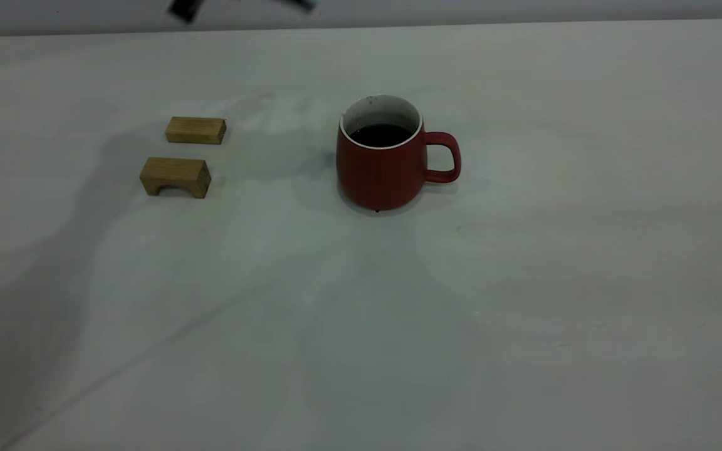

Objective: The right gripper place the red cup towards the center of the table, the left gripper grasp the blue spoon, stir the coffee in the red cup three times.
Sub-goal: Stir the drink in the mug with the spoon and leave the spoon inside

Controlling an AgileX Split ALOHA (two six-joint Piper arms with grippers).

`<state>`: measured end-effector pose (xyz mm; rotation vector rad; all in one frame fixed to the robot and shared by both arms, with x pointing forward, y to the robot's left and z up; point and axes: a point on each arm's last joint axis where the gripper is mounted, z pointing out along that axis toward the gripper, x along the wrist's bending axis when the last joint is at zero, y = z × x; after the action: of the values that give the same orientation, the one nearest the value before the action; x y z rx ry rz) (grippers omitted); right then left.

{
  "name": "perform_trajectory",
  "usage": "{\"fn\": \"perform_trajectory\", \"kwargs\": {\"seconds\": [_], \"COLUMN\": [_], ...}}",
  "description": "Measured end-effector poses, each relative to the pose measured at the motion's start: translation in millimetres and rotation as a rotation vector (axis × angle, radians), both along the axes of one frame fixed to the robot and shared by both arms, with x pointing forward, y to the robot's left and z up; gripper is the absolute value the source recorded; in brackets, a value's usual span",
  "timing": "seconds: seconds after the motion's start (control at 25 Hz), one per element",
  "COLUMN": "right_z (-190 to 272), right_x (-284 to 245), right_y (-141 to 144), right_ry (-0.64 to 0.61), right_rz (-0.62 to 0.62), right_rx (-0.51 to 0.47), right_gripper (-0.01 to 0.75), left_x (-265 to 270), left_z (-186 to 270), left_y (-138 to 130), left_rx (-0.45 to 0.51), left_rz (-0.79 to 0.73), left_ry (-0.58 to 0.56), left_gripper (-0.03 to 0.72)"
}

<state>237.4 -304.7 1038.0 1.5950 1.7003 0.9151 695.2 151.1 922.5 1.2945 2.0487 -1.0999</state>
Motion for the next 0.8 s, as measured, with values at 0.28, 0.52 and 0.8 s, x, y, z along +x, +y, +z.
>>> {"fn": "perform_trajectory", "kwargs": {"seconds": [0.28,0.52,0.8], "right_z": [0,0,0], "right_x": [0,0,0], "right_y": [0,0,0], "right_ry": [0.000,0.000,0.000], "right_rz": [0.000,0.001,0.001], "right_rx": [0.000,0.000,0.000], "right_gripper": [0.304,0.304,0.304], "left_x": [-5,-10,-25], "left_z": [8,10,7], "left_y": [-5,-21,-88], "left_rx": [-0.073,-0.061,-0.037], "left_rz": [0.182,0.372,0.543], "left_ry": [0.406,0.769,0.944], "left_gripper": [0.135,0.135,0.135]}}
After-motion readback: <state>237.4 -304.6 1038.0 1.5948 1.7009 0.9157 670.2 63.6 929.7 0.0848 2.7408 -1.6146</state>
